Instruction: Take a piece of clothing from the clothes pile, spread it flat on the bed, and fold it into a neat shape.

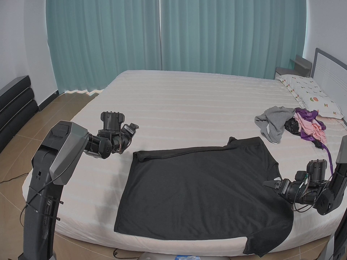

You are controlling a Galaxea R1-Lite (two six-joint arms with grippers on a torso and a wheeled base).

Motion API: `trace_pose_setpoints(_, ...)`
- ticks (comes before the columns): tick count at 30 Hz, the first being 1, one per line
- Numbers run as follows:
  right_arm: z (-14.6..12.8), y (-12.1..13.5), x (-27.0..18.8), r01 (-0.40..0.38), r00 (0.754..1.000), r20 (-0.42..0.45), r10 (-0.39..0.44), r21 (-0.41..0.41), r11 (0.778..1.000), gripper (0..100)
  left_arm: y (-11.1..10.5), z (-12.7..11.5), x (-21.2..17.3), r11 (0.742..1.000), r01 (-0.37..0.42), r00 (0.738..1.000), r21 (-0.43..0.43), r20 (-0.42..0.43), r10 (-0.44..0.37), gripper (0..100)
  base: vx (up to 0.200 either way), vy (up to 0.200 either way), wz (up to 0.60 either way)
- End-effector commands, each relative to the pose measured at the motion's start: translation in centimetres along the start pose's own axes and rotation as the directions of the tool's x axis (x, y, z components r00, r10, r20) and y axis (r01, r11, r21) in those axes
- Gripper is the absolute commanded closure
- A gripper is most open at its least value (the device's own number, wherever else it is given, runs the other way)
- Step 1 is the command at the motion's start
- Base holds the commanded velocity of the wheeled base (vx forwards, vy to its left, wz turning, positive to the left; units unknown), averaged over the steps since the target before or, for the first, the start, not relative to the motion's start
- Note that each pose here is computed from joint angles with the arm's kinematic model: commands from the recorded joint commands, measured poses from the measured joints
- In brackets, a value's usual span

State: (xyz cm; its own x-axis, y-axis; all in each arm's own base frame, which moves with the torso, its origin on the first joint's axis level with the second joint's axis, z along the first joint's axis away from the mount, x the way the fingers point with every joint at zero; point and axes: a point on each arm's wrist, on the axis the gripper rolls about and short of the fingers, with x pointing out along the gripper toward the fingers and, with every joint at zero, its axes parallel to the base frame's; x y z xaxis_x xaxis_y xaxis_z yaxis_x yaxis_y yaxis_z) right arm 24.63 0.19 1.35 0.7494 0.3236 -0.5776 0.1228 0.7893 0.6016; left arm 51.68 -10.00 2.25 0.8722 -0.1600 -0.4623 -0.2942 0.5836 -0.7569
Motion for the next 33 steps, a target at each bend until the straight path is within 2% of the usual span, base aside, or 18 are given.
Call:
trace_pose_setpoints(1, -0.2, -0.2, 0.2, 0.004, 1.000, -0.010, -0.004, 0.004, 1.000, 0, -0.3, -2.1, -2.2, 0.995, -0.012, 0.993, 0.095, -0.114, 0.023, 0, 0.000, 0.000, 0.00)
trace_pose_setpoints(2, -0.1, -0.1, 0.2, 0.004, 1.000, -0.009, -0.004, 0.003, 1.000, 0, -0.3, -2.3, -2.2, 0.995, -0.012, 0.993, 0.099, -0.118, 0.024, 0, 0.000, 0.000, 0.00)
trace_pose_setpoints(3, -0.2, -0.2, 0.2, 0.005, 1.000, -0.012, -0.005, 0.004, 1.000, 0, 0.0, -3.4, -2.2, 0.993, -0.021, 0.989, 0.114, -0.142, 0.037, 0, 0.000, 0.000, 0.00)
trace_pose_setpoints(13, -0.1, -0.1, 0.1, 0.002, 1.000, -0.007, -0.002, 0.002, 1.000, 0, -0.1, -6.2, -1.9, 0.990, -0.028, 0.981, 0.140, -0.188, 0.055, 0, 0.000, 0.000, 0.00)
trace_pose_setpoints(27, 0.0, -0.1, 0.2, 0.000, 1.000, -0.003, 0.000, 0.001, 1.000, 0, 1.2, -7.2, -0.2, 0.989, -0.041, 0.979, 0.143, -0.194, 0.069, 0, 0.000, 0.000, 0.00)
trace_pose_setpoints(28, 0.0, -0.1, 0.2, 0.000, 1.000, -0.003, 0.000, 0.001, 1.000, 0, 1.0, -7.1, -0.2, 0.989, -0.037, 0.980, 0.144, -0.190, 0.064, 100, 0.000, 0.000, 0.00)
trace_pose_setpoints(33, 0.0, -0.1, 0.3, -0.001, 1.000, -0.004, 0.001, 0.000, 1.000, 0, 0.2, -6.3, 0.6, 0.990, -0.021, 0.991, 0.139, -0.128, 0.039, 100, 0.000, 0.000, 0.00)
